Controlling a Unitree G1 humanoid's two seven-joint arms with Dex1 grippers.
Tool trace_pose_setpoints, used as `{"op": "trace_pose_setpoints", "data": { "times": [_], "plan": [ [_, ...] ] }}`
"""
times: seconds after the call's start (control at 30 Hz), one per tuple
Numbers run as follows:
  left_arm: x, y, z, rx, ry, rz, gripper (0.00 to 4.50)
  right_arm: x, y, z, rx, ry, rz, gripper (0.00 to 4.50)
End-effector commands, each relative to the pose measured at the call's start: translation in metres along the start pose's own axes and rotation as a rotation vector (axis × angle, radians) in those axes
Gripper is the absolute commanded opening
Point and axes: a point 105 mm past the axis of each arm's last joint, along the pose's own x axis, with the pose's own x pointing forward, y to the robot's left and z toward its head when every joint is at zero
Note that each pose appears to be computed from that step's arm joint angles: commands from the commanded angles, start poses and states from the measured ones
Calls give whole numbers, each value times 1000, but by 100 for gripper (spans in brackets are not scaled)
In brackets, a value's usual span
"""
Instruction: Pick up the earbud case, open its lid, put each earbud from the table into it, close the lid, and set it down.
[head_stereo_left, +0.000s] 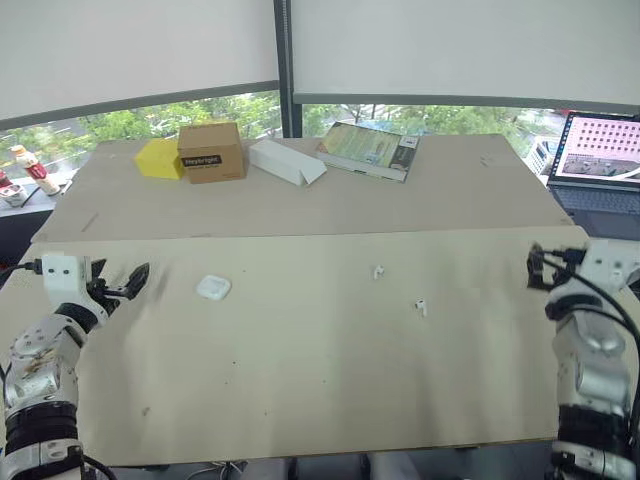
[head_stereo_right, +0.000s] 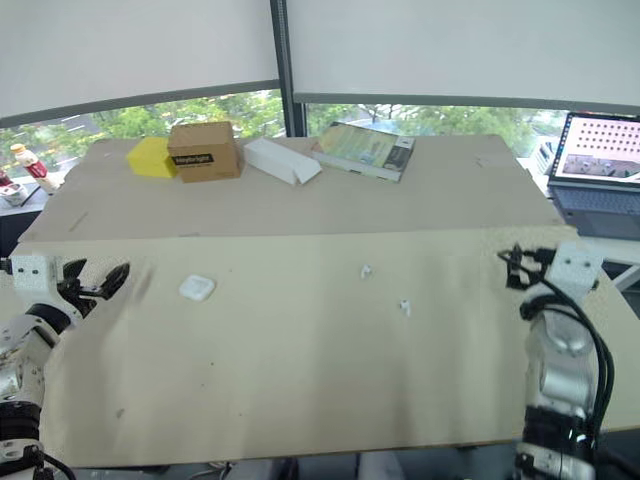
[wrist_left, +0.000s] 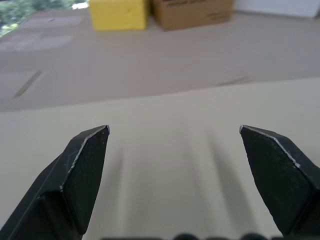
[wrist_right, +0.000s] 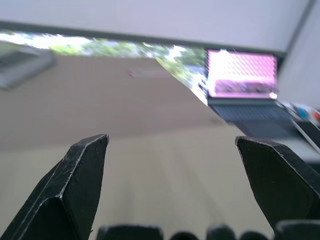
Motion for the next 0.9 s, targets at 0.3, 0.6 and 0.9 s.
{"op": "trace_pose_setpoints", "data": {
  "times": [0.3, 0.6, 0.9],
  "plan": [
    [9, -65, -6, 50, 169, -266, 445, -25, 181, 58, 18, -70, 1122, 450],
    [25, -62, -27, 89, 233, -209, 445, -79, 235, 69, 0, -41, 1535, 450],
    [34, -72, -40, 42, 265, -262, 445, -83, 240, 73, -18, -43, 1562, 450]
  ]
}}
